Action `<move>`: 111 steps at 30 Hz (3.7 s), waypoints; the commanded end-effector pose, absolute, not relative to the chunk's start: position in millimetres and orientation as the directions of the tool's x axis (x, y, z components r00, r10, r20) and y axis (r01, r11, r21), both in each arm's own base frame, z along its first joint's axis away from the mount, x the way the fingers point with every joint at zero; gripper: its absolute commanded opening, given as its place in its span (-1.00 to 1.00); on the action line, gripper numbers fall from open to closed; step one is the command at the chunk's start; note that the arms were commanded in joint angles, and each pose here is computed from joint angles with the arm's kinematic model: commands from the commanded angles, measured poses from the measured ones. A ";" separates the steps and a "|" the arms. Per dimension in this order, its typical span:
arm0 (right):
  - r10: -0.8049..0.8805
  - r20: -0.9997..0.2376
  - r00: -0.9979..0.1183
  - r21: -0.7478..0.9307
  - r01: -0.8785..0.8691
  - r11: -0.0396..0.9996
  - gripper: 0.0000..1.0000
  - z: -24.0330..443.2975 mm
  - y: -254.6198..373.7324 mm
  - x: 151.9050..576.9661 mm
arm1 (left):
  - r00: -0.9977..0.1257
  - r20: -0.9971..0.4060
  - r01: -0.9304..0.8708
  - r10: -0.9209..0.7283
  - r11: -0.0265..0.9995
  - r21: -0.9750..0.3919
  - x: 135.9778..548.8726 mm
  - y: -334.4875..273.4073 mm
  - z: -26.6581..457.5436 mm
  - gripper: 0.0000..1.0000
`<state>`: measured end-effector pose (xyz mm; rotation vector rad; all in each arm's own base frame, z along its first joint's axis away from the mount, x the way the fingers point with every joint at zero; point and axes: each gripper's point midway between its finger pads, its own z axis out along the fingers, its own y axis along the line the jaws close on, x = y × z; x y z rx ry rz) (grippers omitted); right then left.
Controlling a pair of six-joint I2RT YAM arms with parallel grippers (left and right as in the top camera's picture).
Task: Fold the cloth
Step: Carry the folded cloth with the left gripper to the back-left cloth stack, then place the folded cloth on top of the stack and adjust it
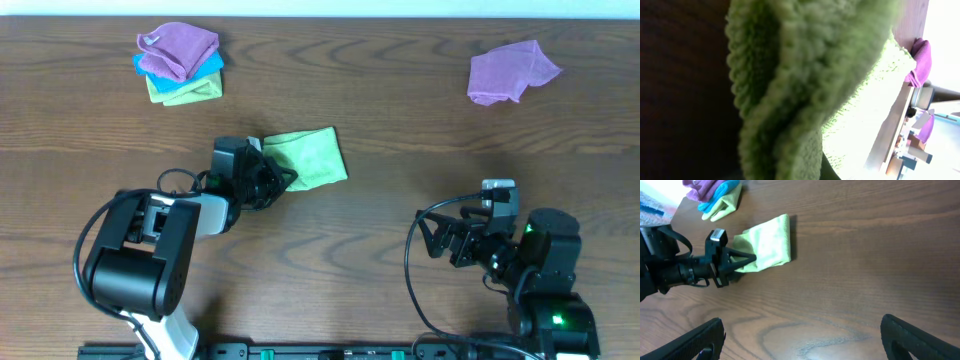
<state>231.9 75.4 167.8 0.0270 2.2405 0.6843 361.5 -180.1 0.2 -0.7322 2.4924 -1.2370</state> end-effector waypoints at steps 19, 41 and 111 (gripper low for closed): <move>0.242 -0.670 -0.702 0.497 -0.182 0.849 0.99 166.3 75.5 230.7 | -0.722 -0.220 -0.235 -0.656 0.531 -0.814 530.8 -91.7 223.3 -0.89; 0.242 -0.670 -0.702 0.497 -0.182 0.849 0.98 166.3 75.5 230.7 | -0.564 -0.314 -0.232 -0.764 0.512 -0.827 643.3 13.6 205.8 -0.89; 0.242 -0.670 -0.702 0.497 -0.182 0.849 0.98 166.3 75.5 230.7 | -0.664 -0.472 -0.397 -0.580 0.809 -0.434 549.1 91.6 206.6 -0.03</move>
